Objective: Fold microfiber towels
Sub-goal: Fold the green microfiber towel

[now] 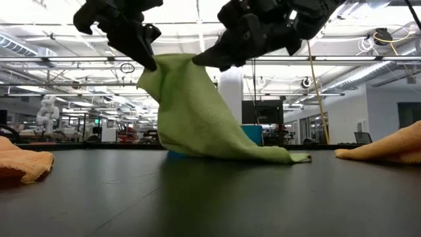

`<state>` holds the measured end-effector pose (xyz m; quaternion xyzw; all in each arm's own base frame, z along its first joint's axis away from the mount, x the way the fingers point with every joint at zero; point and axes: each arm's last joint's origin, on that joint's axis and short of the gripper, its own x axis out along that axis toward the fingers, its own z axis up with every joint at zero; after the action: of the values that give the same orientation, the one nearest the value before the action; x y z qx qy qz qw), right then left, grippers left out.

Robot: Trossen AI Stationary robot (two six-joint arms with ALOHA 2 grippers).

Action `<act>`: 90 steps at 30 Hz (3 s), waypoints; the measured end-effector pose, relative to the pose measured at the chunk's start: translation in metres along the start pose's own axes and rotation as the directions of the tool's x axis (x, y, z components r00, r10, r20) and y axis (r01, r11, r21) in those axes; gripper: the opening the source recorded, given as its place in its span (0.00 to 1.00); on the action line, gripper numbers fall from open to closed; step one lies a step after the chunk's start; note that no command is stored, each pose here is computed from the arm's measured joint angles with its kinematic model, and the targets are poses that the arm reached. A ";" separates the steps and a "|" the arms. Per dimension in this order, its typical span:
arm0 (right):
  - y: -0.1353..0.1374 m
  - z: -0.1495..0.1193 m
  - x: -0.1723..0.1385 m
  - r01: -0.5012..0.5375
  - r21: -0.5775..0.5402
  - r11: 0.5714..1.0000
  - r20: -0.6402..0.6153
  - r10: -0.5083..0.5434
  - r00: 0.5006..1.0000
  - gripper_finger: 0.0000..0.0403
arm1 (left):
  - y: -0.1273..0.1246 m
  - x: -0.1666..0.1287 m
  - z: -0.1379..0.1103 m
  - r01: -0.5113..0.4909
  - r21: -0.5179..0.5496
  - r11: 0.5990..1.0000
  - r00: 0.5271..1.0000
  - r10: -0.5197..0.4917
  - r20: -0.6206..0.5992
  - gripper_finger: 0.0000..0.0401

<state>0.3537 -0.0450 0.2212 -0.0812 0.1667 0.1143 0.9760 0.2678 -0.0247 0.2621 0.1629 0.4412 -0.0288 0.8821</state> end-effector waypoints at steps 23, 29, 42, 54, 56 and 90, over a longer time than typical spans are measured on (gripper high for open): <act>0.023 0.033 -0.028 0.272 -0.201 0.941 -0.050 -0.287 0.957 0.04 | 0.014 -0.041 0.029 -0.340 0.039 0.940 0.939 0.342 -0.039 0.01; 0.028 0.022 -0.027 0.163 -0.092 0.982 -0.142 -0.175 0.974 0.11 | -0.007 -0.022 0.012 -0.184 -0.009 0.983 0.981 0.183 -0.067 0.01; 0.038 -0.006 -0.027 0.044 0.054 0.998 -0.151 -0.035 0.988 0.21 | -0.044 0.028 -0.029 -0.022 -0.094 0.995 0.999 0.025 0.028 0.02; 0.040 -0.015 -0.027 0.053 0.070 0.996 -0.116 -0.044 0.992 0.22 | -0.046 0.034 -0.032 0.009 -0.120 0.993 0.996 0.002 0.091 0.01; 0.040 -0.015 -0.027 0.053 0.074 0.996 -0.119 -0.044 0.992 0.22 | -0.046 0.034 -0.032 0.009 -0.120 0.993 0.996 0.002 0.091 0.01; 0.037 -0.017 -0.028 0.062 0.085 0.994 -0.133 -0.050 0.990 0.22 | -0.081 0.055 -0.024 0.233 -0.175 0.957 0.967 -0.209 0.145 0.45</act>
<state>0.3132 -0.0188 0.2103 -0.0497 0.2330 0.0739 0.9684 0.2673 -0.0889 0.1839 0.0253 0.4010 -0.0951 0.9108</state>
